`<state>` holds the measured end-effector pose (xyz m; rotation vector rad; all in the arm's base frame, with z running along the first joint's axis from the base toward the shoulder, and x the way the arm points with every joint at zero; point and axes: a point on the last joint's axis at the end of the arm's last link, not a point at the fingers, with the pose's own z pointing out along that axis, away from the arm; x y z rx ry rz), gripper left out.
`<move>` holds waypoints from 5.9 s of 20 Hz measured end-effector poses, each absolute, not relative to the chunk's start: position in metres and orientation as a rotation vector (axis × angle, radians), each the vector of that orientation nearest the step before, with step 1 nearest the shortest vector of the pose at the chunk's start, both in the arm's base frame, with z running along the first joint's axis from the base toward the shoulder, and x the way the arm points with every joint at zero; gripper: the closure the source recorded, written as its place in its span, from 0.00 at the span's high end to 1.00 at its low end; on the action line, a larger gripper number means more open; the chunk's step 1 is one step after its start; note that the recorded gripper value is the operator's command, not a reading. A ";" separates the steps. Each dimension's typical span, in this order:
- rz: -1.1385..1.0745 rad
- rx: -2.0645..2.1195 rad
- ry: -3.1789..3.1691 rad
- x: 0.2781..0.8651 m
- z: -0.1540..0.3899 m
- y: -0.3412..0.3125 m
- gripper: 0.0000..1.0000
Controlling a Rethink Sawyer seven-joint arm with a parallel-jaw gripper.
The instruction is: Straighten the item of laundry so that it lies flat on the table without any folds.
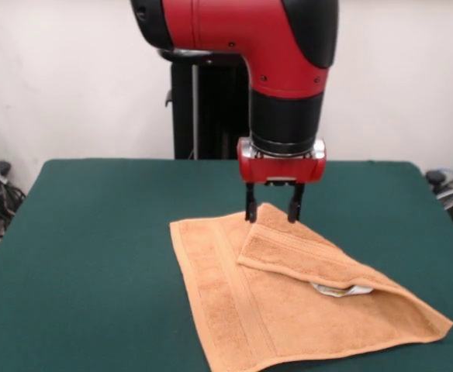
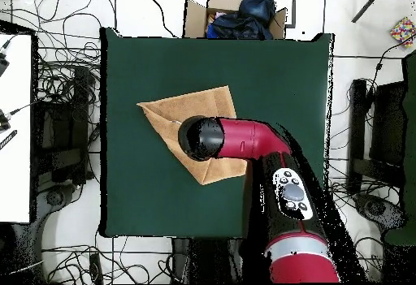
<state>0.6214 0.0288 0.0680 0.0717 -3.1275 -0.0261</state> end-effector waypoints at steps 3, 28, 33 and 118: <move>-0.023 0.096 -3.119 0.617 0.063 0.030 1.00; -0.035 0.186 -3.041 0.574 0.030 0.029 1.00; -0.040 0.186 -3.032 0.569 0.029 0.029 1.00; -0.036 0.319 -2.962 0.552 -0.053 0.004 0.00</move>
